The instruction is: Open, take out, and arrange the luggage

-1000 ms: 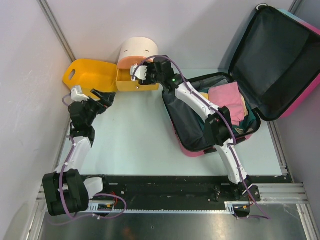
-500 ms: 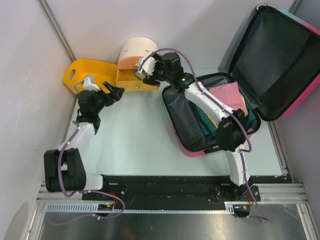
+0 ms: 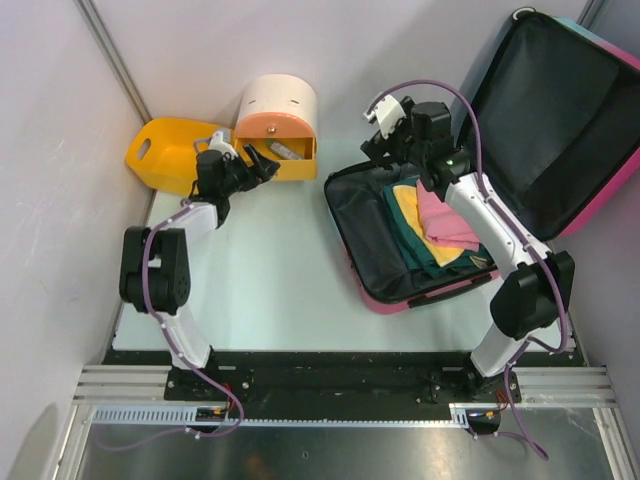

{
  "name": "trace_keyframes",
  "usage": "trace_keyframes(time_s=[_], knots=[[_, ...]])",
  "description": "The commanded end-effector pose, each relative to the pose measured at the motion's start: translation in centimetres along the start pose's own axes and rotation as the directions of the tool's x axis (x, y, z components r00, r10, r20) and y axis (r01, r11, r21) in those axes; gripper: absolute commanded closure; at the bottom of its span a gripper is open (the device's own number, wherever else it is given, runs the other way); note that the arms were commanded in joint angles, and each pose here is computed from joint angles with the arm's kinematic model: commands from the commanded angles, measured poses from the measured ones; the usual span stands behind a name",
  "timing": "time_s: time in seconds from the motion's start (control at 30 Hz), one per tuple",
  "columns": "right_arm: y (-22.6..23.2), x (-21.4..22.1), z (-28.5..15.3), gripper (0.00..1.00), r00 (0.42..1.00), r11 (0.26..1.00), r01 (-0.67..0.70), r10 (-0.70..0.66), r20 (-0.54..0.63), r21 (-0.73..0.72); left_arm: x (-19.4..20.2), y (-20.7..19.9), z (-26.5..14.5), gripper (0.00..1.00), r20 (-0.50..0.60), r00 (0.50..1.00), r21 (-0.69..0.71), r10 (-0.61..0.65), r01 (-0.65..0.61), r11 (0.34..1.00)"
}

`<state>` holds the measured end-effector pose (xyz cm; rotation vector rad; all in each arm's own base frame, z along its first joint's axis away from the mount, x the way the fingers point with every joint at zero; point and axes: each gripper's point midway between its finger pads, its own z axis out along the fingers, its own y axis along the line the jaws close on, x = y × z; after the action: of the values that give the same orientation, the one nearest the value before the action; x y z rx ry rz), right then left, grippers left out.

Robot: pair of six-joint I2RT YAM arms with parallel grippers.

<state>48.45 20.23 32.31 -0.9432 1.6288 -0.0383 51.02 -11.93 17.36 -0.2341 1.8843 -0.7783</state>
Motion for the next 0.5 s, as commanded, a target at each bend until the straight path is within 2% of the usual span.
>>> trace_keyframes(time_s=[0.0,0.13,0.33,0.47], knots=[[-1.0,0.9,-2.5,0.0,0.998,0.998,-0.056,0.057,-0.03,0.042,-3.0,-2.2,2.7,0.14,0.065,0.998,0.083,0.023,-0.028,0.996],[-1.6,2.0,-3.0,0.0,0.995,0.995,-0.08,0.084,-0.051,0.064,-4.7,-2.3,4.7,0.17,0.102,0.994,0.089,0.03,-0.039,0.995],[-1.6,2.9,-3.0,0.0,0.993,0.994,-0.089,0.093,-0.069,0.068,-4.6,-1.9,7.2,0.21,0.103,0.994,0.126,0.046,-0.059,0.99],[-1.7,3.2,-2.9,0.0,0.993,0.994,-0.09,0.095,-0.075,0.066,-5.5,-2.4,8.1,0.23,0.151,0.987,0.169,0.062,-0.087,0.982]])
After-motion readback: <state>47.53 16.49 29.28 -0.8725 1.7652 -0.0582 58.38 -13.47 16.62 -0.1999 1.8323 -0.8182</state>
